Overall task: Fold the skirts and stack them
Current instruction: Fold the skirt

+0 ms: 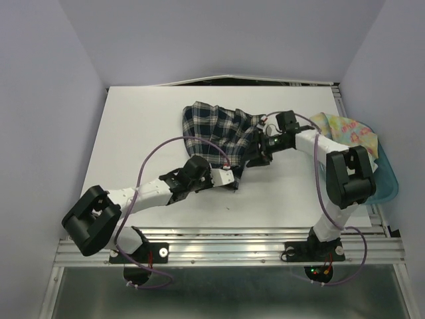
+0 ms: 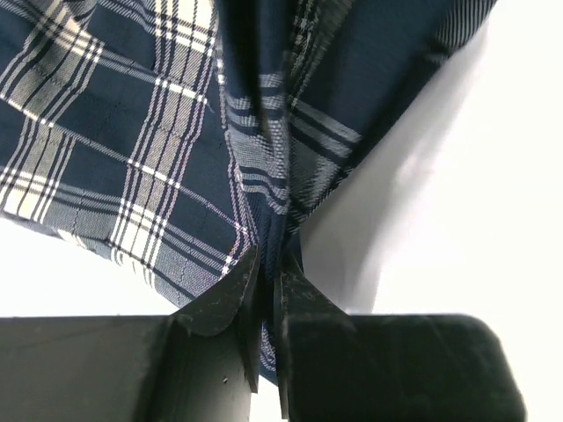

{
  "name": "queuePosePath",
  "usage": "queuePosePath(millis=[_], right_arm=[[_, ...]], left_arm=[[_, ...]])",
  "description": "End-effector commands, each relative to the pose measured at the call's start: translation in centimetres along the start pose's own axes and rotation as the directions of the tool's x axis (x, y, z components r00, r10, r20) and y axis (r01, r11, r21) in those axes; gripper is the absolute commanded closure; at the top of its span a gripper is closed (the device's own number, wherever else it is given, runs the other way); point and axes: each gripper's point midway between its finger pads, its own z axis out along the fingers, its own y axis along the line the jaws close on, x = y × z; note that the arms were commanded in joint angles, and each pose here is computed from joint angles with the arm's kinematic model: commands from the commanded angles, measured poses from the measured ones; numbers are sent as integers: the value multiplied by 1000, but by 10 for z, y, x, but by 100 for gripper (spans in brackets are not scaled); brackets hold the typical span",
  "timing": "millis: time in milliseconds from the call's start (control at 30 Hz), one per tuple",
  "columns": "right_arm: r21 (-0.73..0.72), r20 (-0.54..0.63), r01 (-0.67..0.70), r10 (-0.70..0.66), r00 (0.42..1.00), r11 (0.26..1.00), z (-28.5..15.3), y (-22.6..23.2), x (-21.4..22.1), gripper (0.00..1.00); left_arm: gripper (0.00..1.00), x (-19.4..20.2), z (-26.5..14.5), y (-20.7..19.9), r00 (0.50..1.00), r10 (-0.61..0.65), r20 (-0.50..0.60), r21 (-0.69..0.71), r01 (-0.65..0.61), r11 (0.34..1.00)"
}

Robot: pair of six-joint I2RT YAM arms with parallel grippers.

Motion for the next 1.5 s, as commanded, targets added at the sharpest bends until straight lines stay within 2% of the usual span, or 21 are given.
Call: queuePosePath(millis=[0, 33, 67, 167, 200, 267, 300, 400, 533, 667, 733, 800, 833, 867, 900, 1000, 1100, 1267, 1467], right_arm=[[24, -43, 314, -313, 949, 949, -45, 15, -16, 37], [44, -64, 312, -309, 949, 949, -52, 15, -15, 37], [39, -47, 364, -362, 931, 931, -56, 27, -27, 37], [36, -12, 382, -381, 924, 924, -59, 42, -46, 37], [47, 34, 424, -426, 904, 904, -61, 52, -64, 37], [57, 83, 403, -406, 910, 914, -59, 61, -89, 37], [55, 123, 435, -438, 890, 899, -57, 66, -105, 37], [62, 163, 460, -464, 871, 886, -43, 72, -139, 34], [98, 152, 515, -524, 838, 852, -9, 72, -163, 30], [51, 131, 553, -555, 822, 831, 29, 76, -161, 31], [42, 119, 597, -597, 793, 801, 51, 78, -154, 33], [55, 73, 616, -618, 783, 786, 73, 59, -142, 38], [70, 54, 621, -624, 779, 781, 81, 52, -137, 40], [116, 29, 630, -636, 771, 768, 94, 40, -133, 46], [147, 8, 606, -613, 790, 782, 99, 20, -129, 49], [248, -7, 585, -603, 798, 772, 112, -20, -134, 55], [329, -3, 582, -616, 788, 743, 113, -38, -146, 55], [239, -36, 584, -594, 804, 776, 121, -35, -123, 55], [139, -153, 632, -614, 775, 763, 143, -27, -45, 56]], left_arm=[[100, -10, -16, -15, 1000, -12, -15, 126, 14, 992], [100, -7, -17, -17, 999, -7, -31, 140, 12, 990], [100, -4, -20, -20, 998, -2, -56, 160, 11, 987], [100, -2, -25, -23, 995, 1, -97, 190, 17, 982], [100, -4, -27, -22, 995, -4, -104, 194, 25, 981], [100, -6, -33, -23, 993, 1, -122, 225, 27, 974], [100, -8, -35, -24, 992, 13, -124, 240, 17, 971], [100, -11, -44, -28, 986, 32, -164, 296, 18, 955], [100, -13, -59, -37, 971, 30, -235, 385, 65, 921], [100, -28, -68, -34, 971, 12, -240, 419, 92, 903], [100, -30, -73, -39, 967, 6, -254, 449, 113, 886], [100, -39, -75, -36, 970, -4, -244, 456, 118, 882], [100, -40, -76, -35, 969, -8, -246, 458, 124, 880], [100, -44, -78, -33, 971, -12, -238, 456, 123, 881], [100, -47, -78, -34, 973, -16, -232, 463, 124, 878], [100, -50, -82, -38, 976, -14, -217, 495, 123, 860], [100, -50, -91, -45, 979, -6, -206, 533, 117, 838], [100, -63, -100, -32, 985, 5, -173, 510, 85, 856], [100, -91, -103, -1, 991, -19, -136, 457, 80, 886]])
